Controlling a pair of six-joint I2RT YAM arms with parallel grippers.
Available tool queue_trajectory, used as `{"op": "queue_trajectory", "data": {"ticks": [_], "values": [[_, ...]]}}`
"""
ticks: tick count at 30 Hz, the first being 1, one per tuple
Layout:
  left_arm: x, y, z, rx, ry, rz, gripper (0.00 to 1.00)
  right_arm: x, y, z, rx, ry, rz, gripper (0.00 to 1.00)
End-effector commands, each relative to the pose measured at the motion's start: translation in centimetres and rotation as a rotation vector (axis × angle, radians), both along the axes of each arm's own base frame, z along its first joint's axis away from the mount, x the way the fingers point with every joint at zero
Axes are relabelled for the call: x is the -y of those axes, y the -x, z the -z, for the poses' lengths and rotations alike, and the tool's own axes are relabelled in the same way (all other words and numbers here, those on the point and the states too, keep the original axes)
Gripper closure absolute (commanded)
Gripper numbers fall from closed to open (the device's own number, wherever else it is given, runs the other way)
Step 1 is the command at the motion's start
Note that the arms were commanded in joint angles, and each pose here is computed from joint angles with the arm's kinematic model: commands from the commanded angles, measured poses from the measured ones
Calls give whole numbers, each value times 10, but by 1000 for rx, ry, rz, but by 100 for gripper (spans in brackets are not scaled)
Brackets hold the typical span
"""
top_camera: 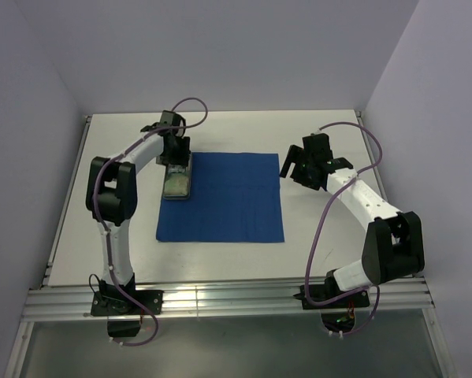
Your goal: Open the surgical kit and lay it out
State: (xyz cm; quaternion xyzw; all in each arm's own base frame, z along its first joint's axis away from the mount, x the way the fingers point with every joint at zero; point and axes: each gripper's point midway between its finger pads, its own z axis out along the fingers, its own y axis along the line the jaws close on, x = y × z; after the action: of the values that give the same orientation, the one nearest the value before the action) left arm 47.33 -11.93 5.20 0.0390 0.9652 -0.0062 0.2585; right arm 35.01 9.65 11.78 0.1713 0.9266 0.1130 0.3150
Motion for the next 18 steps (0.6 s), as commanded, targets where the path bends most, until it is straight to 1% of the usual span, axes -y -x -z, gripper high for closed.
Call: {"op": "queue_trajectory", "data": {"ticks": [1,8,18], "values": [[6,-8,-12,21,-6,52,34,0,-15,-15,50,-2,7,11],[8,-10,4,-14,-2,43,38,0,-15,-15,48,-4,7,11],[12,-11,23,-56,3,27,39,-1,-15,-14,46,-2,5,11]]}}
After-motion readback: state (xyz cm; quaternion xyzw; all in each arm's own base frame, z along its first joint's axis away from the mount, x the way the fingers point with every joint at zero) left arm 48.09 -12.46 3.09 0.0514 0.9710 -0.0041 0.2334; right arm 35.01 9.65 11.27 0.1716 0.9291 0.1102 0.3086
